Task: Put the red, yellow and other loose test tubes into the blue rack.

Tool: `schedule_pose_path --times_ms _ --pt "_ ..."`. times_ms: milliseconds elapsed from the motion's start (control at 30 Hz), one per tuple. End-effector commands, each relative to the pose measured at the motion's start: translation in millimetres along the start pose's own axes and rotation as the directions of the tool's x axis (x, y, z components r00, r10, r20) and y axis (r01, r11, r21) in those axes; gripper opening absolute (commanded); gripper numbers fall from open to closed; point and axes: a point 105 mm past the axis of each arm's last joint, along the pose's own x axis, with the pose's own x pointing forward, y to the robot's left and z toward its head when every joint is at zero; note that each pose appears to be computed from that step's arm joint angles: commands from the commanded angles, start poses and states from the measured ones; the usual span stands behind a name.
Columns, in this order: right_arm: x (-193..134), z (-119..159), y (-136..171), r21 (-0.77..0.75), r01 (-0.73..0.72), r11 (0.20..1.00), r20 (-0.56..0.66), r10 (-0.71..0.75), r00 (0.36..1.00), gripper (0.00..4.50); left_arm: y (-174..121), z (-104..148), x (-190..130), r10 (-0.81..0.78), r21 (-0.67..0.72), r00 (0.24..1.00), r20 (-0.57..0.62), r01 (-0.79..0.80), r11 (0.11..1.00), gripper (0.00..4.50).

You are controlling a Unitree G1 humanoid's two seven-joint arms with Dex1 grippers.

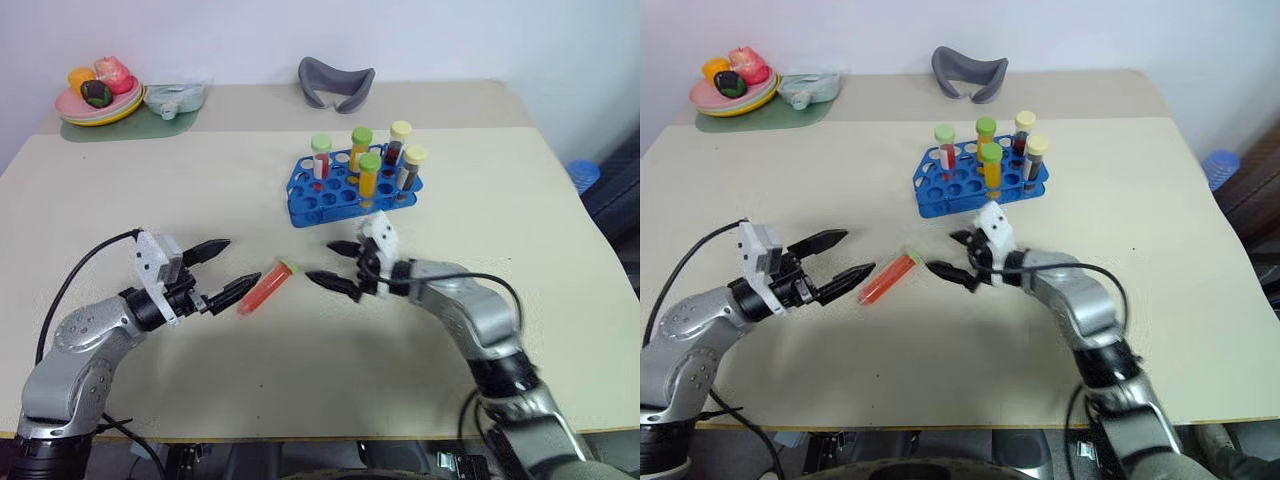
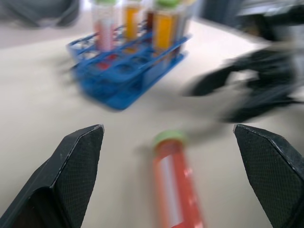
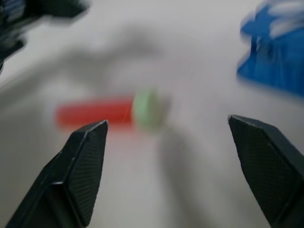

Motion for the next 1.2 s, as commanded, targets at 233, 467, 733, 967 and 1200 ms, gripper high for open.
schedule_pose_path --times_ms 233,467,733,967,1200 --pt "-88 41 29 -0.226 -0.094 0.970 -0.061 0.082 0.995 4.10 5 17 -3 -0.054 -0.020 0.974 -0.220 0.051 0.998 4.50" --pt "-102 48 44 -0.414 -0.207 0.886 0.073 0.259 0.963 4.10 3 14 -1 -0.125 -0.041 0.951 -0.282 0.119 0.992 4.50" --pt "-80 54 37 -0.451 -0.216 0.866 0.150 0.312 0.938 4.10 0 14 -2 -0.160 -0.004 0.928 -0.337 0.168 0.986 4.50" --pt "-78 51 31 -0.462 -0.208 0.862 0.136 0.301 0.944 4.10 -4 4 -4 -0.146 0.025 0.875 -0.462 0.178 0.984 4.50" --pt "-77 55 27 -0.466 -0.166 0.869 0.152 0.263 0.953 4.10 -2 3 9 -0.065 0.082 0.799 -0.597 0.142 0.986 4.50"
